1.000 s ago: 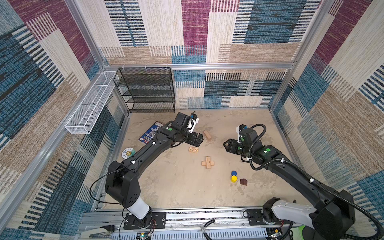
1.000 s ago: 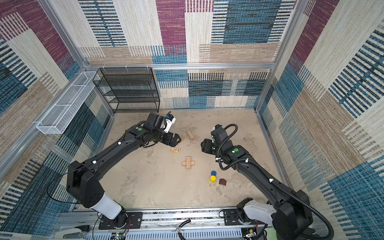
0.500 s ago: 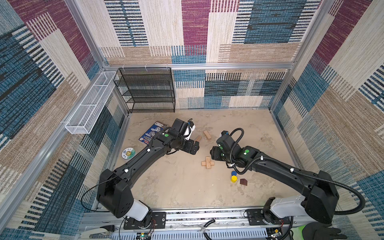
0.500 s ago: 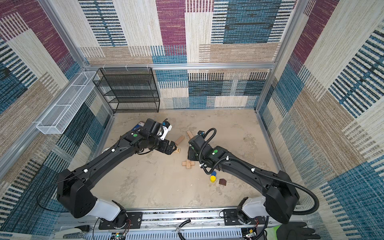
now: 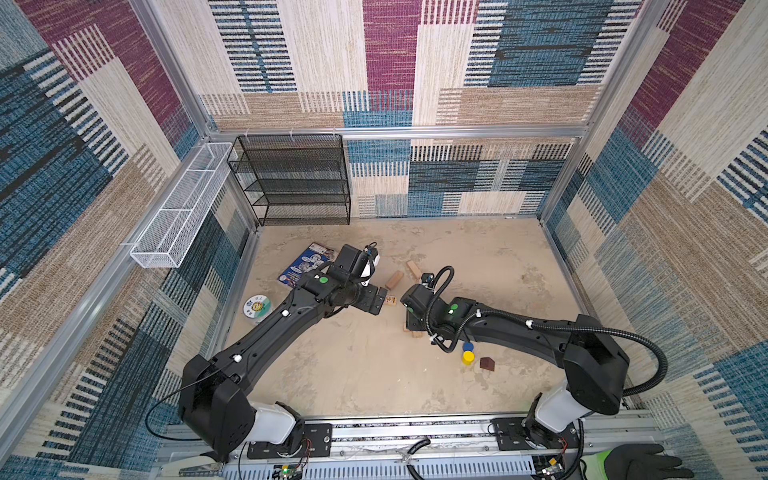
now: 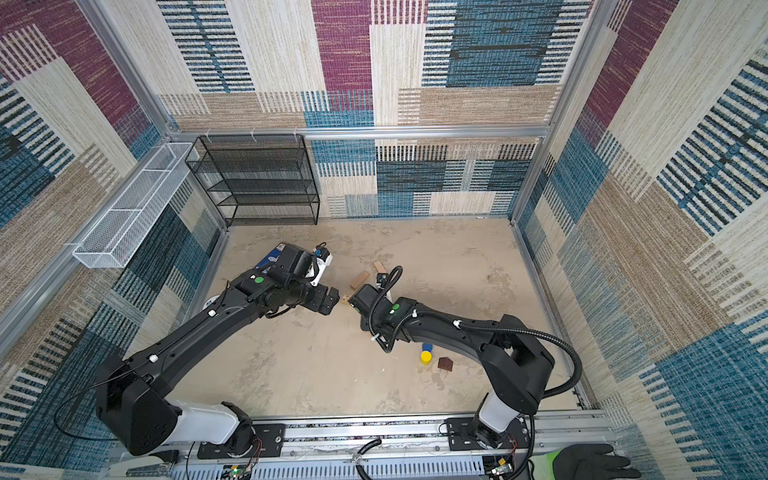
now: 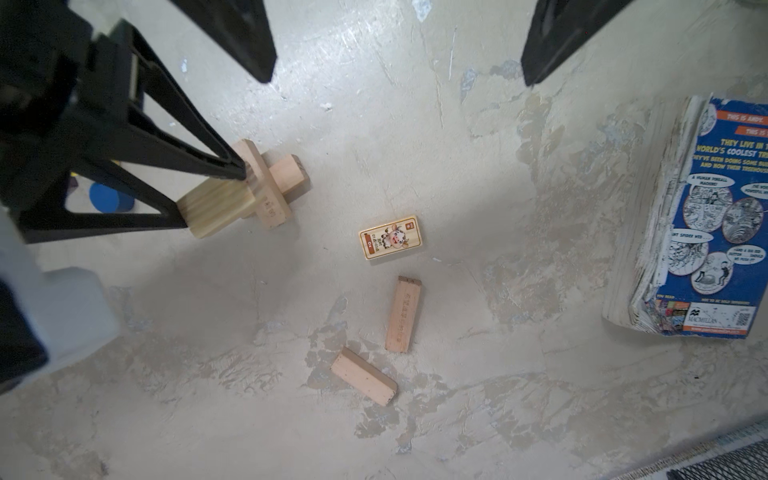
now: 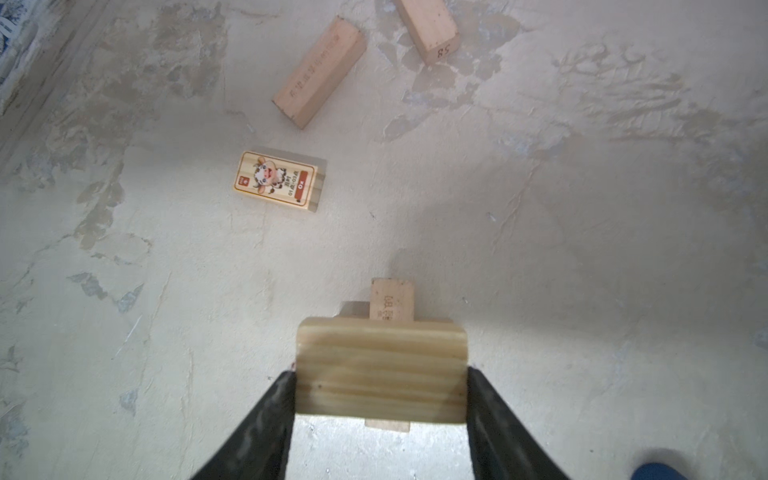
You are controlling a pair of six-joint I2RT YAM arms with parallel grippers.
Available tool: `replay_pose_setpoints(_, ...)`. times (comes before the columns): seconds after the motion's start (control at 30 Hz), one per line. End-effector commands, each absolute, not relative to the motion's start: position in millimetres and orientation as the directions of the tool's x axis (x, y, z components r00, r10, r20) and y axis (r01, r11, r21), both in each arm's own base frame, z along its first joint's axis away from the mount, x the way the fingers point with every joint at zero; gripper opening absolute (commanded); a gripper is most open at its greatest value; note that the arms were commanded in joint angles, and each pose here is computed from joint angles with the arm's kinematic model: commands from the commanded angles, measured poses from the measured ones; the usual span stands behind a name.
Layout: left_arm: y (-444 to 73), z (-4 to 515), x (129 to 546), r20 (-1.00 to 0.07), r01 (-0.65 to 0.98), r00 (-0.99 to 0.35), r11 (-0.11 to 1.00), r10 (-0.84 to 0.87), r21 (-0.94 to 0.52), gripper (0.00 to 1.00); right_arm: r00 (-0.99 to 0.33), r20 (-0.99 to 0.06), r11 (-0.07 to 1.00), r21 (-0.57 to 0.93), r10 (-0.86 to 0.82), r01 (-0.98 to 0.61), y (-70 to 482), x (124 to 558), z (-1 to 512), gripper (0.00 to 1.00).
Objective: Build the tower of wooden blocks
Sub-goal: 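Lower the held pale block onto the crossed blocks with the right gripper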
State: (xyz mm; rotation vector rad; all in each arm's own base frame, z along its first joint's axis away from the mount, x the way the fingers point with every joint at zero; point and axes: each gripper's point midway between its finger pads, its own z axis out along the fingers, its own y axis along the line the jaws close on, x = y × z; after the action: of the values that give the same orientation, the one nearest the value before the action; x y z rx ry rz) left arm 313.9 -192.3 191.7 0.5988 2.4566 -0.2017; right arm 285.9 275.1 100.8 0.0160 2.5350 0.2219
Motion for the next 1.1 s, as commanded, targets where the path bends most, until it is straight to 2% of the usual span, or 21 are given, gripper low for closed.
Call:
replay_pose_setpoints(0.0, -188, 200, 318, -0.612, 0.456, -0.696, 0.890, 0.376, 0.028, 0.98, -0.818, -0.572, 0.987, 0.158, 0.069, -0.027, 278, 292, 99, 0.01)
replay_pose_setpoints(0.57, -185, 211, 315, -0.641, 0.450, -0.678, 0.893, 0.359, 0.024, 0.98, -0.841, -0.538, 0.993, 0.119, 0.057, -0.009, 280, 293, 80, 0.11)
replay_pose_setpoints(1.07, -186, 212, 314, -0.645, 0.453, -0.676, 0.892, 0.357, 0.019, 0.98, -0.859, -0.510, 0.995, 0.104, 0.044, -0.011, 281, 290, 71, 0.13)
